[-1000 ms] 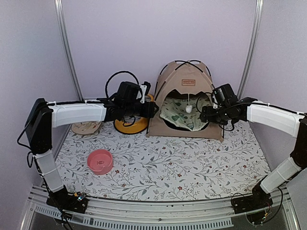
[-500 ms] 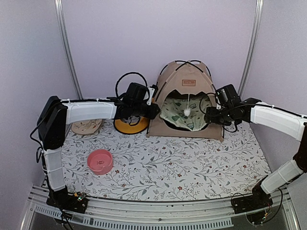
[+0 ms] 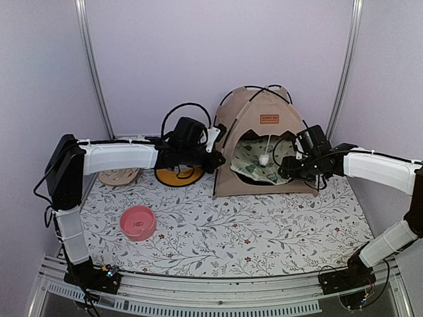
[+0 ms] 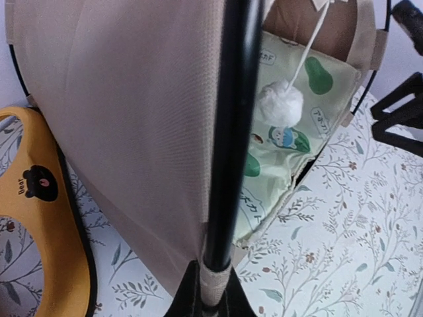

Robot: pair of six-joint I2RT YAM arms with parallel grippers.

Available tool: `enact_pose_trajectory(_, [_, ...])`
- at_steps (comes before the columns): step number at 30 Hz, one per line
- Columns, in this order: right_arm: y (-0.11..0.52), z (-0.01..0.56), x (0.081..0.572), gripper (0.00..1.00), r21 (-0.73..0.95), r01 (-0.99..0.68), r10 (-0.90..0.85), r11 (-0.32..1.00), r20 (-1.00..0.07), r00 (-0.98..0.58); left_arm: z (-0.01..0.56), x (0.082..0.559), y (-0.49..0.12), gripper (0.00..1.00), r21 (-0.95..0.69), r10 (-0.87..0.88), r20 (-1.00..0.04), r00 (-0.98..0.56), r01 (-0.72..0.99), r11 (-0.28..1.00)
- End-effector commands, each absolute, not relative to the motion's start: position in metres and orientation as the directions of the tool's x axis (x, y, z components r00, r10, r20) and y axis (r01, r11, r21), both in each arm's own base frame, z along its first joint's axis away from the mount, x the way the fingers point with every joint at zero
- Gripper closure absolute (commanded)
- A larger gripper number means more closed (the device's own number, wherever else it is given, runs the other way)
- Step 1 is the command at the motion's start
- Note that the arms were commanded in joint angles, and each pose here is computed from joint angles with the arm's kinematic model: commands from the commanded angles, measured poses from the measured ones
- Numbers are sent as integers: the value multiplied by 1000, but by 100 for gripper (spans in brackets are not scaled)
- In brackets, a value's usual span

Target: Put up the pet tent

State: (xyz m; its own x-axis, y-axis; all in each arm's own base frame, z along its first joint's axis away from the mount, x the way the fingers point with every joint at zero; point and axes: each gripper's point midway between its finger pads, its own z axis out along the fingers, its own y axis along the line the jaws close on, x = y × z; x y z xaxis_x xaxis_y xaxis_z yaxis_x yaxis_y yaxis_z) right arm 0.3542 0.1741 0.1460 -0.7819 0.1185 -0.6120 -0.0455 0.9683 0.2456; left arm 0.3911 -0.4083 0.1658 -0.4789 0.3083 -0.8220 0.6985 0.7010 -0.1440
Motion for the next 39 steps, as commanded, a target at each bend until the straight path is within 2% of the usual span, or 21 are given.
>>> enact_pose_trajectory(1, [207, 142, 346, 39, 338, -143, 100, 930, -609, -787, 179, 336, -426, 100, -239, 327, -804, -497, 772, 589])
enact_pose_trajectory(11, [284, 99, 346, 49, 490, -228, 87, 841, -539, -838, 173, 286, -430, 100, -361, 313, -766, -562, 777, 515])
enact_pose_trajectory(16, [323, 54, 331, 51, 476, -254, 10, 842, -484, -875, 179, 276, -436, 100, -407, 287, -759, -584, 770, 491])
enact_pose_trajectory(20, [326, 23, 326, 51, 458, -223, 4, 861, -444, -896, 191, 267, -446, 100, -438, 267, -764, -587, 776, 453])
enact_pose_trajectory(24, [313, 19, 326, 45, 414, -193, 19, 890, -455, -890, 201, 262, -450, 100, -456, 245, -767, -593, 773, 442])
enact_pose_trajectory(32, [277, 39, 331, 31, 270, -155, 8, 950, -518, -855, 182, 278, -430, 100, -422, 220, -736, -640, 687, 591])
enact_pose_trajectory(39, [222, 55, 331, 23, 183, -71, 36, 980, -523, -851, 174, 278, -425, 100, -412, 230, -723, -652, 673, 614])
